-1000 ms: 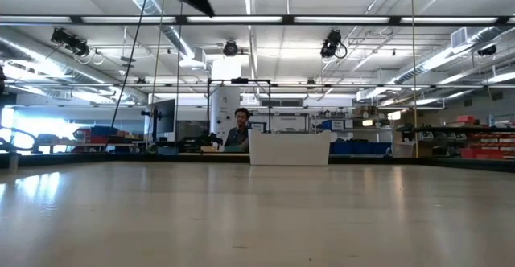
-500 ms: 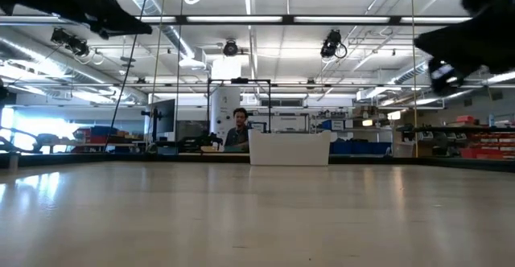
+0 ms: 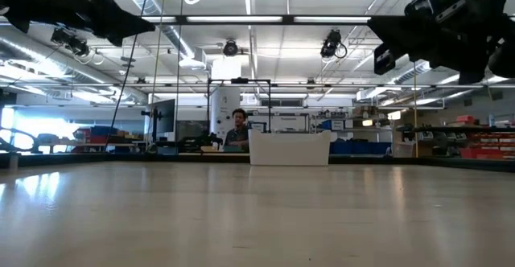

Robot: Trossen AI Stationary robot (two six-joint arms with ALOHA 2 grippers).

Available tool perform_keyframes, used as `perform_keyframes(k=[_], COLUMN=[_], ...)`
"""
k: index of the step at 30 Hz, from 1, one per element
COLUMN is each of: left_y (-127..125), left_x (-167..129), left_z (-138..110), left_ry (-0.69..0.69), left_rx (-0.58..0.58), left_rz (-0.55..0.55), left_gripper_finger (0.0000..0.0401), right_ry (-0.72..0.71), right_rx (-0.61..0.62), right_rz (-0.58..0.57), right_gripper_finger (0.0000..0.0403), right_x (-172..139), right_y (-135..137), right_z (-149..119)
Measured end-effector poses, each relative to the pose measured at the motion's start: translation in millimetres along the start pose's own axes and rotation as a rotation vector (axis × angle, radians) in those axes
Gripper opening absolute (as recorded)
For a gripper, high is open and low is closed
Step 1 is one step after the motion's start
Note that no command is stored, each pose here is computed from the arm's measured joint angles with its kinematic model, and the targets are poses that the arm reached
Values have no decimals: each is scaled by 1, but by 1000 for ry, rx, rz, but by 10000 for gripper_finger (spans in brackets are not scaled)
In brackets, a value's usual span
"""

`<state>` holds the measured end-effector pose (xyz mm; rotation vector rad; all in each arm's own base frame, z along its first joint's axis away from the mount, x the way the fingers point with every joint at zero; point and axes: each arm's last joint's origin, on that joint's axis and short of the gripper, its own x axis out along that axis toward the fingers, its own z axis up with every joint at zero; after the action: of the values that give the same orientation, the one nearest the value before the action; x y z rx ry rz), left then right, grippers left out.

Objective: Pick and place USB-C Cables
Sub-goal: Return to Home Position

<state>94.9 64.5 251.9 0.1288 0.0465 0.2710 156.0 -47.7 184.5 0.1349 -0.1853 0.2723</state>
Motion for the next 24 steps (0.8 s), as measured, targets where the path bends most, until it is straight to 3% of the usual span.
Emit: perform_keyframes(k=[5, 10, 16, 20, 24], left_y=[8, 3, -8, -15, -13], left_x=[0, -11, -35, -43, -31], left_z=[-5, 0, 3, -10, -36], left_ry=[23, -26, -79, -134, -134], left_rx=[-33, -42, 6, -42, -127], left_rz=[-52, -131, 24, 19, 0], left_gripper_finger=[4, 4, 3, 3, 3], right_ry=[-56, -64, -63, 22, 33], right_rx=[6, 42, 94, 78, 73], right_rz=[-70, -117, -262, -302, -343], right_gripper_finger=[0, 0, 0, 0, 0], right_x=[-31, -39, -40, -38, -35], right_y=[-7, -3, 2, 6, 11], right_z=[10, 16, 12, 2, -1])
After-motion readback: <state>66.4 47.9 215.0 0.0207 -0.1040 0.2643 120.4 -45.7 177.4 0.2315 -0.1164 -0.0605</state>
